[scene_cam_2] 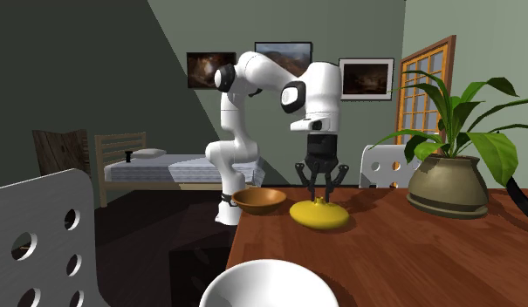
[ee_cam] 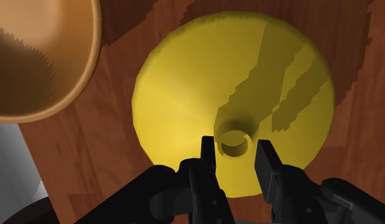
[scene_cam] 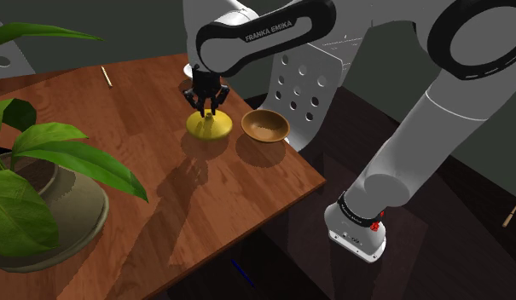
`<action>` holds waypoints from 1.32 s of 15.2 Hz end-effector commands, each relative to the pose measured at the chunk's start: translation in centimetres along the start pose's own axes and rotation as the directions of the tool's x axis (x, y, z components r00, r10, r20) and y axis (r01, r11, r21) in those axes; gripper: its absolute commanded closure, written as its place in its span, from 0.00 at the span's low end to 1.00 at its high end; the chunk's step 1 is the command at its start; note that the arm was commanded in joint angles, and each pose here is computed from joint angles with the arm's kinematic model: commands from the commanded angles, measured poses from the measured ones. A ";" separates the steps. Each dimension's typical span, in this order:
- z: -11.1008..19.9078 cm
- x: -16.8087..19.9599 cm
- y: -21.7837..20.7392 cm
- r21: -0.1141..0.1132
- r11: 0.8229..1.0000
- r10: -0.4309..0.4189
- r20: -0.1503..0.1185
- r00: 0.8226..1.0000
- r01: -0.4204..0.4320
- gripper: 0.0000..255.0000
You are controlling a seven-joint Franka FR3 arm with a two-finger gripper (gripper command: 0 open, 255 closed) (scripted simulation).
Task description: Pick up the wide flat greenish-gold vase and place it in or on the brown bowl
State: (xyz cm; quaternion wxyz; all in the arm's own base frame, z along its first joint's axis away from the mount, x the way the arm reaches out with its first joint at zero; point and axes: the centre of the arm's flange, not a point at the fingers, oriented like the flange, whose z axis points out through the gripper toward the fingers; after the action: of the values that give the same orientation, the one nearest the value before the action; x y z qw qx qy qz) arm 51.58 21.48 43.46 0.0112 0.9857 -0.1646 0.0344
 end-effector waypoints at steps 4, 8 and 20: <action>-2.5 0.2 0.0 0.000 1.000 0.000 0.000 1.000 0.000 1.00; -4.6 0.4 0.0 0.000 1.000 0.000 0.000 1.000 0.000 1.00; -10.9 0.8 0.1 0.000 1.000 0.000 0.000 1.000 0.000 1.00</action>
State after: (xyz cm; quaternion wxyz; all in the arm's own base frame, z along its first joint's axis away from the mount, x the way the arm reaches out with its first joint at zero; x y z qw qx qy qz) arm 51.61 21.59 53.89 0.0112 0.9857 -0.1646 0.0346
